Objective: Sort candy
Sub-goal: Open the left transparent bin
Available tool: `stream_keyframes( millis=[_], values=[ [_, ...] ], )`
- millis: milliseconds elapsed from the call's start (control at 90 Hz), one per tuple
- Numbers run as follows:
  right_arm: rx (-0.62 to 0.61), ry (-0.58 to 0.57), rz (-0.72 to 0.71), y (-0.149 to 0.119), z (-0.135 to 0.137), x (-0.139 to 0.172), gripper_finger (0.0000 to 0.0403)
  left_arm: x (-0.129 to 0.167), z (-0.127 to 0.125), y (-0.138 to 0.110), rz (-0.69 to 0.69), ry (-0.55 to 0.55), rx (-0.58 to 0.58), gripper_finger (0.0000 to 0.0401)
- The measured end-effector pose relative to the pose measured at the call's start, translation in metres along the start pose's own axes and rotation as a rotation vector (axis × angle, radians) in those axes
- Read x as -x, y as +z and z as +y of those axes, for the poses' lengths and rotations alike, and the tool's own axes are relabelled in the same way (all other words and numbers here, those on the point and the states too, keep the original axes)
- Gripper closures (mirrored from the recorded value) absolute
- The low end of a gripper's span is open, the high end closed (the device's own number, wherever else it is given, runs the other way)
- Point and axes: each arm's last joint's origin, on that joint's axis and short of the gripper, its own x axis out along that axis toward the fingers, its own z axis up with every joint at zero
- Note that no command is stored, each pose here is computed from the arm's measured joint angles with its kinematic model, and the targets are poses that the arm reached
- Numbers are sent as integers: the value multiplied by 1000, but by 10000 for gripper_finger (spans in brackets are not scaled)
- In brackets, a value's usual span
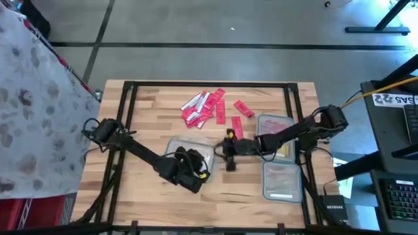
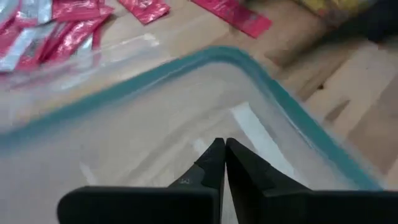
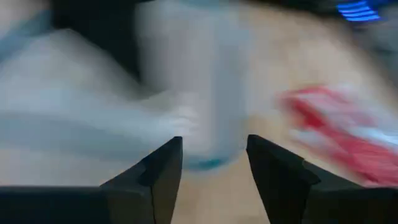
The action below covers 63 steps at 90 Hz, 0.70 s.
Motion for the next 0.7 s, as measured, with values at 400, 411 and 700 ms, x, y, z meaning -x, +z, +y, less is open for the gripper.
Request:
stream_keyframes(
  millis=[400,411,700],
  values=[
    [21,175,1,13,12,21,233,36,4,70,-121,-63,-168,401],
    [21,220,-4,13,14,22,233,38,5,71,-121,-67,-166,401],
    [-8,861,-37,24,80,28,233,51,16,55,181,-119,-117,401]
  ],
)
